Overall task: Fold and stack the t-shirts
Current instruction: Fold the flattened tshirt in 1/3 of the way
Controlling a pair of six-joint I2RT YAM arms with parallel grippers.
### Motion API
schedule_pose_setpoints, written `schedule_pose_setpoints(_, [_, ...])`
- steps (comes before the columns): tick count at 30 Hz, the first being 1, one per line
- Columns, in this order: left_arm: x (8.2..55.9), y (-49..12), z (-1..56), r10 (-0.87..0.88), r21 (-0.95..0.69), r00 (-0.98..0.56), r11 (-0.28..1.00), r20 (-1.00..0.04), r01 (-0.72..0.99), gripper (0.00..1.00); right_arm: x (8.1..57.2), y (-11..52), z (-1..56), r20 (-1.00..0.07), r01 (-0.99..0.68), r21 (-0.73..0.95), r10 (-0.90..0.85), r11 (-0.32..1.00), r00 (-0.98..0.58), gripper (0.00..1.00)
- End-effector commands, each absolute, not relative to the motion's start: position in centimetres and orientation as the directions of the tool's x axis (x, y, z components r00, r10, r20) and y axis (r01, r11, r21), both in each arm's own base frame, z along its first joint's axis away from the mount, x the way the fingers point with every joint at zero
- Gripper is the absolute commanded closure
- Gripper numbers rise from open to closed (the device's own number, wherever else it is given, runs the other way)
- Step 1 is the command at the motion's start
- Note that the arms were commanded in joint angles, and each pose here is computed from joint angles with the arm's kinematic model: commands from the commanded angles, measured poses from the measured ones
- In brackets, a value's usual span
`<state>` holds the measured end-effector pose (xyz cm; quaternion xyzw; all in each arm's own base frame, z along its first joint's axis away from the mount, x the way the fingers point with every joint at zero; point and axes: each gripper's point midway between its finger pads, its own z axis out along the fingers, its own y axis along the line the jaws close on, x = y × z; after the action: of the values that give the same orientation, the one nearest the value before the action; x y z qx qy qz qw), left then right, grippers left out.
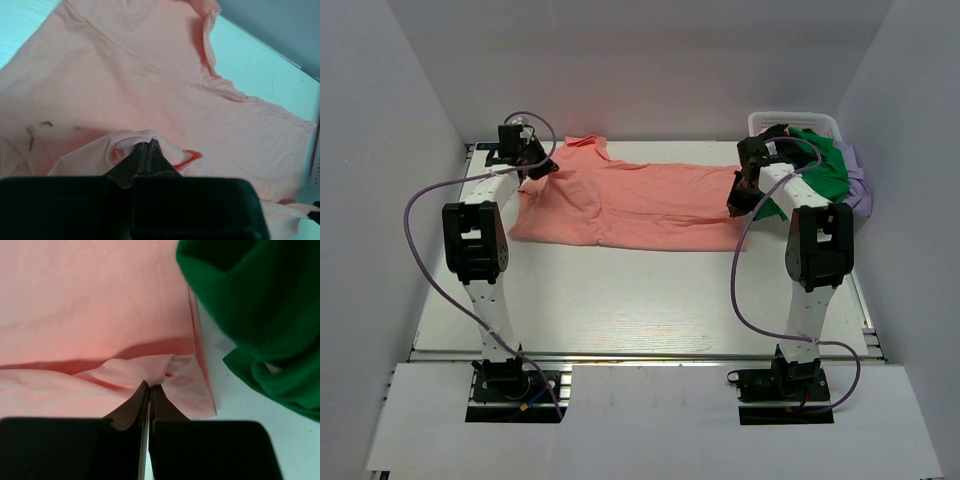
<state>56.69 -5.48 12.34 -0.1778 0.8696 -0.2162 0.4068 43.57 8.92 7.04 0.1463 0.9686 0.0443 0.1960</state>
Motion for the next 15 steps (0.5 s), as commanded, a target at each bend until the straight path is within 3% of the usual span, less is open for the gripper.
schedule_pose_setpoints(1, [59.5,-5.1,14.8,-0.489,-0.541,-0.565,0.837,-0.664,-0.088,1.0,45.2,8.5,8.0,-0.394,0.306,0.147,0.34,0.941,-0.854,0.93])
schedule_pose_setpoints(3, [59.9,-5.1,13.0,-0.49,-0.538,-0.591,0.836,-0.641,-0.11,0.75,45.9,8.7,8.3,-0.408,0.288,0.155,0.327,0.945,-0.853,0.82])
schedule_pose_setpoints(4, [60.0,-5.2,12.9,-0.489,-0.542,-0.595,0.834,-0.638,-0.103,0.51,46.1,9.0,8.1,-0.4,0.279,0.167,0.323,0.946,-0.858,0.78])
schedule_pose_setpoints(5, [60.4,-5.2,13.6,-0.488,-0.543,-0.584,0.834,-0.648,-0.094,0.38,46.5,9.2,8.5,-0.421,0.247,0.172,0.298,0.954,-0.857,0.74])
schedule_pose_setpoints(6, [60.4,-5.2,13.1,-0.497,-0.549,-0.591,0.829,-0.635,-0.107,0.33,46.8,9.5,8.9,-0.433,0.23,0.181,0.287,0.956,-0.854,0.74])
schedule_pose_setpoints(7, [60.8,-4.9,13.6,-0.5,-0.541,-0.574,0.833,-0.648,-0.115,0.21,47.1,9.9,9.4,-0.441,0.209,0.204,0.28,0.956,-0.853,0.66])
schedule_pose_setpoints(8, [60.6,-4.8,13.3,-0.509,-0.541,-0.579,0.83,-0.637,-0.135,0.01,47.5,10.0,9.9,-0.461,0.174,0.206,0.252,0.963,-0.851,0.47])
schedule_pose_setpoints(10, [60.7,-4.2,14.8,-0.512,-0.528,-0.551,0.836,-0.659,-0.146,0.0,47.6,10.9,11.0,-0.485,0.111,0.23,0.213,0.967,-0.848,0.3])
schedule_pose_setpoints(11, [60.6,-4.2,16.4,-0.512,-0.531,-0.532,0.837,-0.675,-0.13,0.0,47.6,10.9,11.3,-0.494,0.089,0.227,0.194,0.97,-0.848,0.1])
schedule_pose_setpoints(15, [57.9,-4.1,17.7,-0.504,-0.519,-0.529,0.844,-0.683,-0.132,0.0,46.1,12.6,12.5,-0.516,-0.016,0.273,0.132,0.962,-0.846,0.1])
